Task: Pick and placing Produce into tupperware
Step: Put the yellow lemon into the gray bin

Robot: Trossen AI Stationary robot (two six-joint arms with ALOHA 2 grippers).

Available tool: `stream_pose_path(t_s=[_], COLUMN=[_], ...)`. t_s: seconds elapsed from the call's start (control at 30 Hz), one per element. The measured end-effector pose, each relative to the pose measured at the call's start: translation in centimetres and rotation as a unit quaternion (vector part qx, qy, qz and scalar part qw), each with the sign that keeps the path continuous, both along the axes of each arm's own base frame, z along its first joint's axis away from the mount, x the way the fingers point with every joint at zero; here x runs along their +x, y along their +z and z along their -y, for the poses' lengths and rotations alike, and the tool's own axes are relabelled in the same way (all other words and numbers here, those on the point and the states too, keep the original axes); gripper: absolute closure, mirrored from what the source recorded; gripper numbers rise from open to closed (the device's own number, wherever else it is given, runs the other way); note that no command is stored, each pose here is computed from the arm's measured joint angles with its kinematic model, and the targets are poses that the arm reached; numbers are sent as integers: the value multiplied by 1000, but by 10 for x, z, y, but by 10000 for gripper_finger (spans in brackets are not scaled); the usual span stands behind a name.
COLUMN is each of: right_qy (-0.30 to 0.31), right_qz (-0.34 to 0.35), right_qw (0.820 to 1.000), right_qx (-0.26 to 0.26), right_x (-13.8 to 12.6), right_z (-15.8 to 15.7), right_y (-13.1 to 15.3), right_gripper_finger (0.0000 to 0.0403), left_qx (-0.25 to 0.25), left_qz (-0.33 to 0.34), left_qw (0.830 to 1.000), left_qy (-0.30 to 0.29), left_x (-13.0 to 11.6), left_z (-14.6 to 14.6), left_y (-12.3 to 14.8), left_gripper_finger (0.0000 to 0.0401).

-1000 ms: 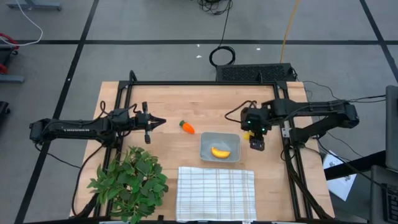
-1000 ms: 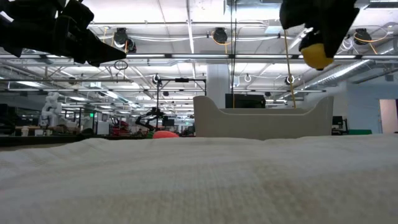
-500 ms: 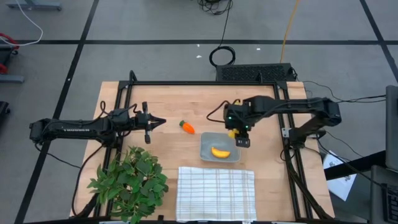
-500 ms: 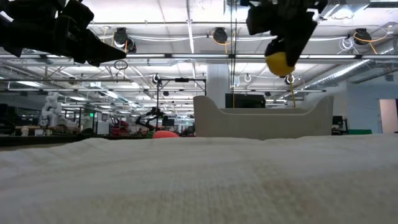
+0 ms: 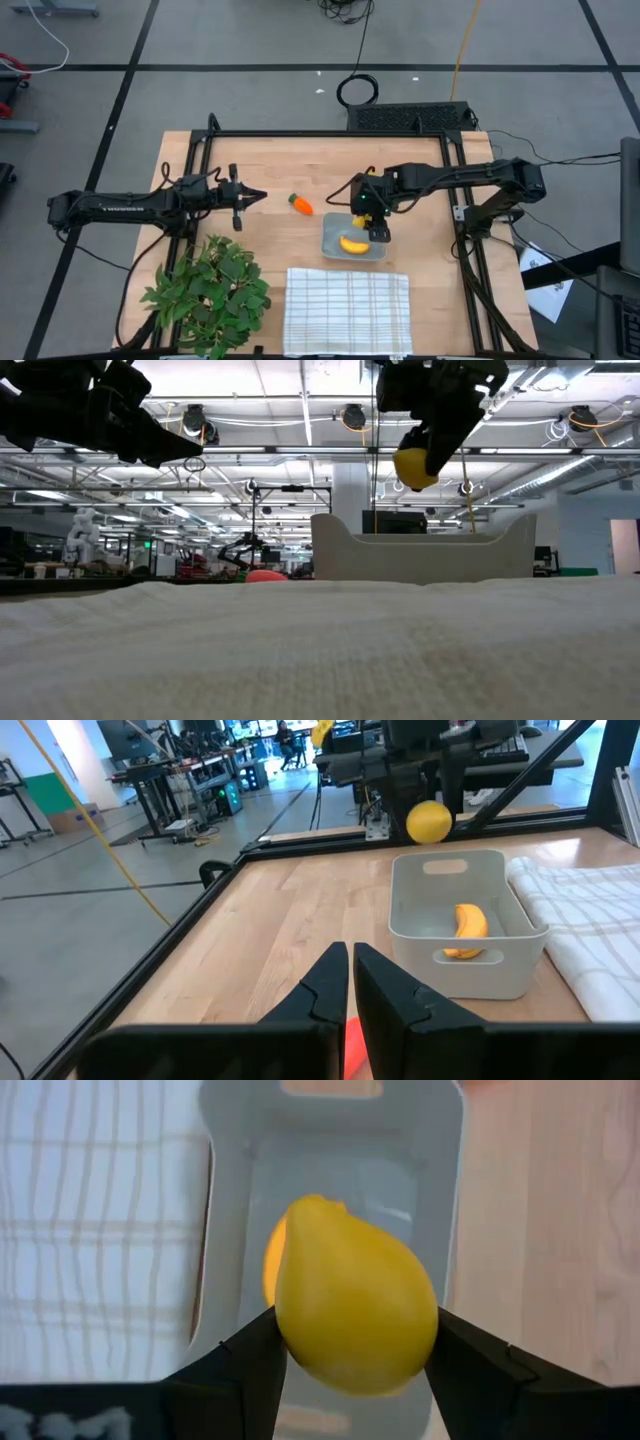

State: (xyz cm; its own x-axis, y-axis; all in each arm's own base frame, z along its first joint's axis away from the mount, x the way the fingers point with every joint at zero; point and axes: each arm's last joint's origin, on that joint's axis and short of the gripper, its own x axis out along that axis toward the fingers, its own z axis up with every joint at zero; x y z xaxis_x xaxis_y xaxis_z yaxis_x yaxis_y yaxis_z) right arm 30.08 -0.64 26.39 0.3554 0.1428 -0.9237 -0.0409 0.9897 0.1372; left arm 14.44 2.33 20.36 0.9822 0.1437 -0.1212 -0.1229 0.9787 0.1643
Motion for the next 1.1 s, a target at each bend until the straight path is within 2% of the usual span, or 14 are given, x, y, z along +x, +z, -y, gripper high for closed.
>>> stream_pose_path(t_s=[0.47, 0.7, 1.1], right_qy=[-5, 36, 124], right_qz=[-20, -6, 32], right_qw=[1000, 999, 989], right_qx=[10, 2, -74], right_x=[-9, -11, -7], right_z=[-15, -27, -28], right_y=[-46, -58, -58], right_gripper_finger=[207, 206, 206], left_qx=[-6, -6, -5], left_qz=[1, 1, 1], left_qw=[1000, 1000, 1000], left_qy=[-1, 0, -1], left_x=[0, 0, 0], left_z=[0, 0, 0], left_y=[0, 0, 0], left_gripper_finger=[375, 375, 375])
